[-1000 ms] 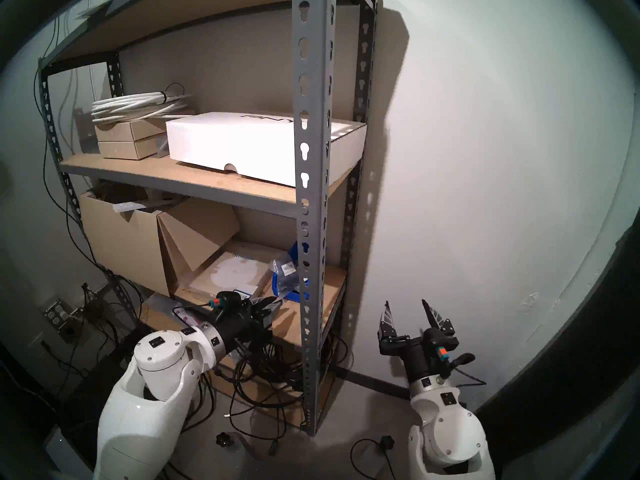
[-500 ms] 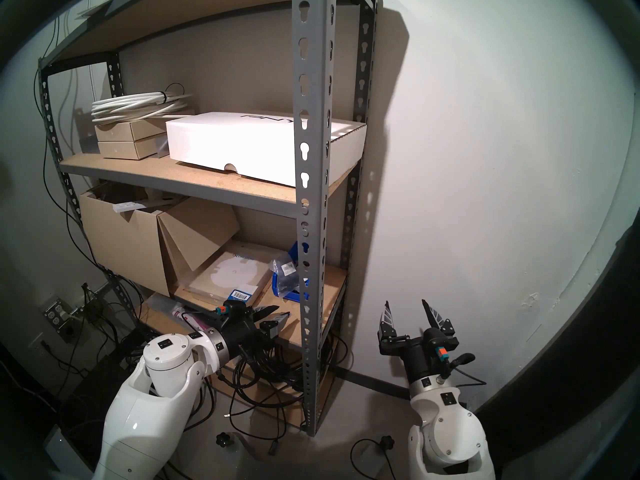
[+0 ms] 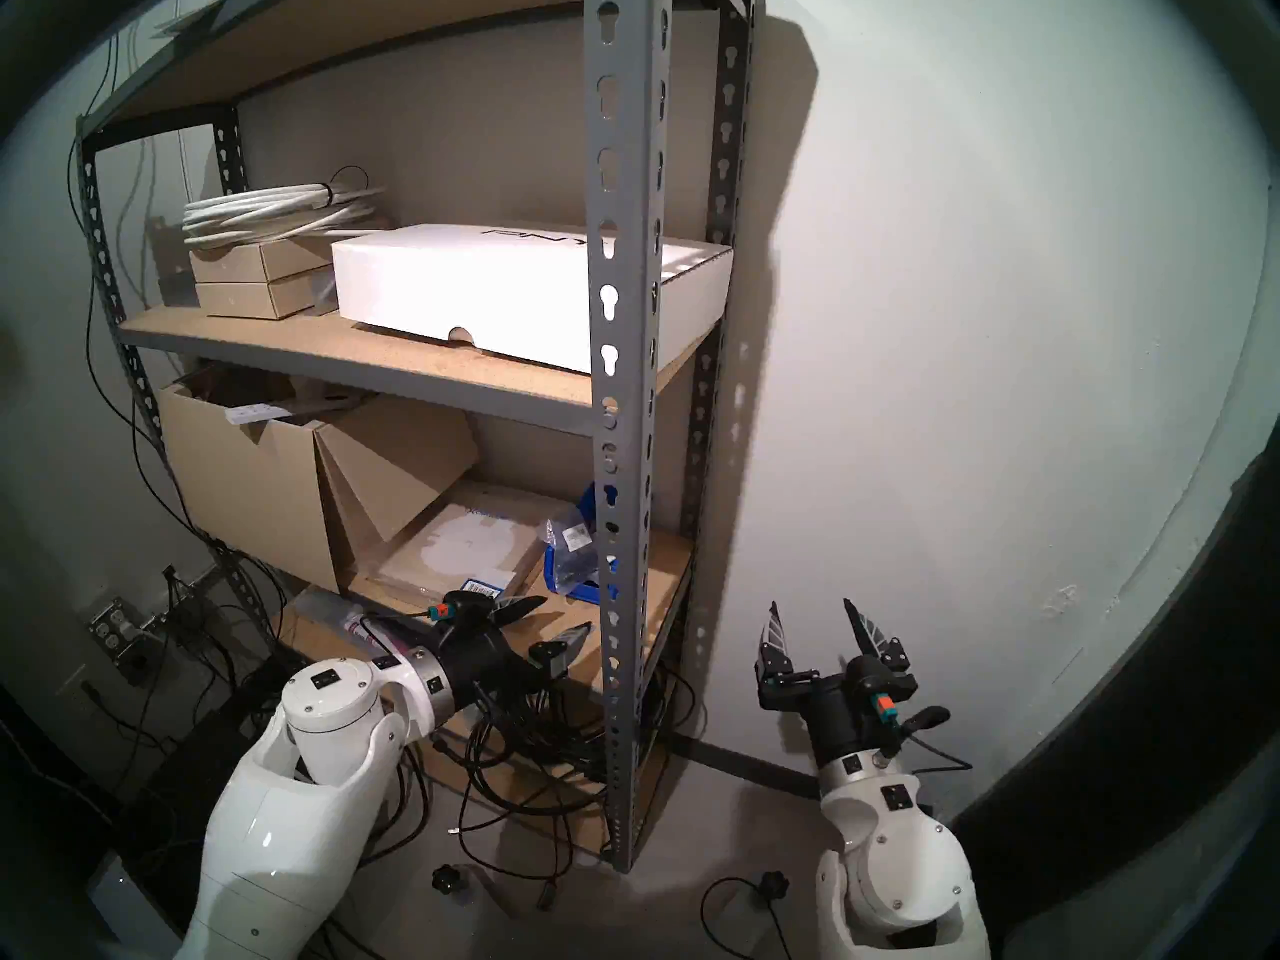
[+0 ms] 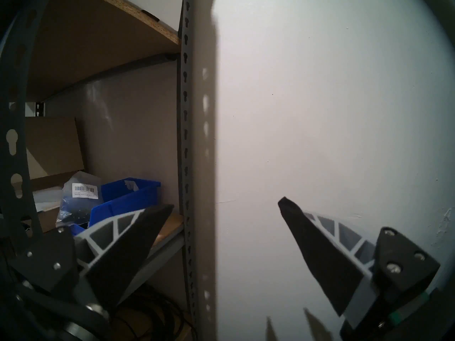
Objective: Organize the rack shelf by putting things into a case
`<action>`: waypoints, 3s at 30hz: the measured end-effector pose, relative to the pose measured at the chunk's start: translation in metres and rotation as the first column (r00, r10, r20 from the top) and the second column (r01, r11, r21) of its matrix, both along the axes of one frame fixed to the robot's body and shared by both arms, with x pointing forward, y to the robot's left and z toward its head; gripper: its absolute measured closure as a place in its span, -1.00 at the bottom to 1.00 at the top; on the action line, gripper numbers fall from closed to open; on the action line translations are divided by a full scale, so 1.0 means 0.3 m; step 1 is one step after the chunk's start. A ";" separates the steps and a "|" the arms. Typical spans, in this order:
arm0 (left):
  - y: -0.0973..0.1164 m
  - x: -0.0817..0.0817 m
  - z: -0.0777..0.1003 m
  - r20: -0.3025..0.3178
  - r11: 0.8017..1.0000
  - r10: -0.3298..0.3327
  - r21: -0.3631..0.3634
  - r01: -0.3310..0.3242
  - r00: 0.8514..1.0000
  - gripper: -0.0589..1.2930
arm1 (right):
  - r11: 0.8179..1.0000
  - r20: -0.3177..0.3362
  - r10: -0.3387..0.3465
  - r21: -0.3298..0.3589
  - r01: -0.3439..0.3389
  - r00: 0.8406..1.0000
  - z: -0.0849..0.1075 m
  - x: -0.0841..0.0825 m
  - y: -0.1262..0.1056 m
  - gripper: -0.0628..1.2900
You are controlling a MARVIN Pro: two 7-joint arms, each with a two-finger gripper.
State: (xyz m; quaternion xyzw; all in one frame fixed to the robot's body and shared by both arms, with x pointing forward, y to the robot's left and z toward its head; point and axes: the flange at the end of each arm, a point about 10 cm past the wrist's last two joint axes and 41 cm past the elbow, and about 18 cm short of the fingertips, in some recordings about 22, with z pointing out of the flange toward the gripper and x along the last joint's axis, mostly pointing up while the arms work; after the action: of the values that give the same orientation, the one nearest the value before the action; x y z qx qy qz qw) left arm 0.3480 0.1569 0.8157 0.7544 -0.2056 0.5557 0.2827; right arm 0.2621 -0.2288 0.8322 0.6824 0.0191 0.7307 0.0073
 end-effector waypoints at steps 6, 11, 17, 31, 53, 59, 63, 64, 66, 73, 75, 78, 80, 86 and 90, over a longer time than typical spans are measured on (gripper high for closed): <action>-0.002 -0.001 -0.006 -0.007 1.000 -0.008 -0.005 0.008 1.000 -0.87 | 1.000 0.000 0.000 0.000 0.000 1.000 0.000 0.000 0.000 -0.93; -0.016 -0.001 -0.010 -0.009 1.000 -0.022 -0.006 0.022 1.000 -0.87 | 1.000 0.000 0.000 0.000 0.000 1.000 0.000 0.000 0.000 -0.93; -0.047 -0.001 -0.014 -0.005 0.998 -0.057 0.017 0.057 0.998 -0.27 | 1.000 0.000 0.000 0.000 0.000 1.000 0.000 0.000 0.000 -0.93; -0.084 0.013 -0.060 0.006 0.989 -0.107 0.099 0.106 0.994 -0.09 | 1.000 0.000 0.000 0.000 0.000 1.000 0.000 0.000 0.000 -0.93; -0.097 0.049 -0.101 0.047 0.978 -0.133 0.170 0.124 0.990 -0.22 | 1.000 0.000 0.000 0.000 0.000 1.000 0.000 0.000 0.000 -0.93; -0.107 0.054 -0.098 0.055 0.974 -0.153 0.178 0.142 0.987 -0.17 | 1.000 0.000 0.000 0.000 0.000 1.000 0.000 0.000 0.000 -0.93; -0.111 0.060 -0.102 0.059 0.970 -0.162 0.191 0.148 0.985 -0.18 | 1.000 0.000 0.000 0.000 0.000 1.000 0.000 0.000 0.000 -0.93; -0.112 0.062 -0.105 0.060 0.969 -0.164 0.196 0.150 0.985 -0.23 | 1.000 0.000 0.000 0.000 0.000 1.000 0.000 0.000 0.000 -0.93; -0.113 0.065 -0.108 0.061 0.967 -0.168 0.203 0.152 0.984 -0.35 | 1.000 0.000 0.000 0.000 0.000 1.000 0.000 0.000 0.000 -0.93; -0.118 0.076 -0.132 0.062 0.960 -0.177 0.228 0.159 0.982 -0.35 | 1.000 0.000 0.000 0.000 0.000 1.000 0.000 0.000 0.000 -0.93; -0.119 0.080 -0.143 0.059 0.959 -0.179 0.235 0.160 0.982 -0.35 | 1.000 0.000 0.000 0.000 0.000 1.000 0.000 0.000 0.000 -0.93; -0.123 0.085 -0.153 0.058 0.957 -0.178 0.243 0.159 0.982 -0.35 | 1.000 0.000 0.000 0.000 0.000 1.000 0.000 0.000 0.000 -0.93; -0.125 0.091 -0.158 0.060 0.955 -0.178 0.250 0.158 0.982 -0.35 | 1.000 0.000 0.000 0.000 0.000 1.000 0.000 0.000 0.000 -0.93; -0.132 0.108 -0.159 0.071 0.954 -0.173 0.261 0.149 0.982 -0.35 | 1.000 0.000 0.000 0.000 0.000 1.000 0.000 0.000 0.000 -0.93; -0.144 0.120 -0.149 0.084 0.955 -0.173 0.259 0.146 0.981 -0.35 | 1.000 0.000 0.000 0.000 0.000 1.000 0.000 0.000 0.000 -0.93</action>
State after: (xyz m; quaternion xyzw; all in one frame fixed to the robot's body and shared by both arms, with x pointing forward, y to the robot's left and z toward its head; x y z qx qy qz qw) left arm 0.3839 0.1137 0.7710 0.7347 -0.3493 0.5394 0.2175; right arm 0.2621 -0.2288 0.8322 0.6824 0.0192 0.7307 0.0073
